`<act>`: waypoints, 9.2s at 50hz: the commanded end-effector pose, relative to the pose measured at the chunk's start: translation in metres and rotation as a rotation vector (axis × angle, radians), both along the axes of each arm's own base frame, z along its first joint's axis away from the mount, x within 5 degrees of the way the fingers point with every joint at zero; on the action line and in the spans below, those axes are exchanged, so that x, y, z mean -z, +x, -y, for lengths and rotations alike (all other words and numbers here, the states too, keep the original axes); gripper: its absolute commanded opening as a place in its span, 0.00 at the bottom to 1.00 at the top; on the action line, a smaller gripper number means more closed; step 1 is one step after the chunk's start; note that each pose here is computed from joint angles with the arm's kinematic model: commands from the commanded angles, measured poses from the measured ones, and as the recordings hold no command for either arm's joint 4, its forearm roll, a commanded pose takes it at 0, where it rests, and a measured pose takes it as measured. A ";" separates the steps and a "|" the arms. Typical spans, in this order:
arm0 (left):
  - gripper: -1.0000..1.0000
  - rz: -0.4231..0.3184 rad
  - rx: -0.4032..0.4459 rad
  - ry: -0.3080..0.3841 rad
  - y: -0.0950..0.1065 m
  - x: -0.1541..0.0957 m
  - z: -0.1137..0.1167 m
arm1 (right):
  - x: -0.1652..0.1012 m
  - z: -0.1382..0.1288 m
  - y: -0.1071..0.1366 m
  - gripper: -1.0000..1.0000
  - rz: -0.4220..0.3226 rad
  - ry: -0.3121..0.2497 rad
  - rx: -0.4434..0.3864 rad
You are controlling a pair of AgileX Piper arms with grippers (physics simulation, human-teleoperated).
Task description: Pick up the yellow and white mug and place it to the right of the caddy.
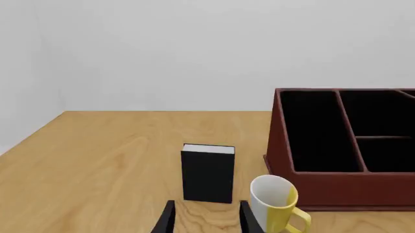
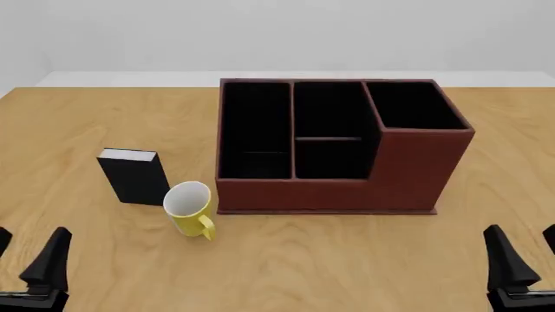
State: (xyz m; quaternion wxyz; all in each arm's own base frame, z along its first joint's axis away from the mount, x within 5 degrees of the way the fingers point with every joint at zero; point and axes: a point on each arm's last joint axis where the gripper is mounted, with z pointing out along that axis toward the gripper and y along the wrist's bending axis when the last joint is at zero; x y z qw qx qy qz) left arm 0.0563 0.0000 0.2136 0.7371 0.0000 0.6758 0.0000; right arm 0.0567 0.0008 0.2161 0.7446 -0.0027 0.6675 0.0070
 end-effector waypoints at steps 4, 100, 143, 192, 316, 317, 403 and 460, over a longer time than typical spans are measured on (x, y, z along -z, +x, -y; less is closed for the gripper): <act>1.00 -0.001 0.000 0.000 0.000 -0.001 0.000 | -0.001 0.001 0.007 1.00 -0.015 -0.054 0.027; 1.00 -0.001 0.000 0.000 0.000 -0.001 0.000 | 0.044 -0.101 0.067 1.00 -0.144 -0.187 -0.669; 1.00 -0.001 0.000 0.000 0.000 -0.001 0.000 | 0.043 -0.127 0.063 1.00 -0.106 -0.173 -0.796; 1.00 -0.001 0.000 0.000 0.000 -0.001 0.000 | 0.042 -0.179 0.082 1.00 -0.116 -0.193 -0.894; 1.00 -0.001 0.000 0.000 0.000 -0.001 0.000 | 0.079 -0.269 0.129 1.00 -0.159 -0.285 -0.949; 1.00 -0.001 0.000 0.000 0.000 -0.001 0.000 | 0.079 -0.269 0.130 1.00 -0.156 -0.290 -0.949; 1.00 -0.001 0.000 0.000 0.000 -0.001 0.000 | 0.092 -0.296 0.156 1.00 -0.190 -0.289 -0.932; 1.00 -0.001 0.000 0.000 0.000 -0.001 0.000 | 0.105 -0.321 0.164 1.00 -0.211 -0.293 -0.953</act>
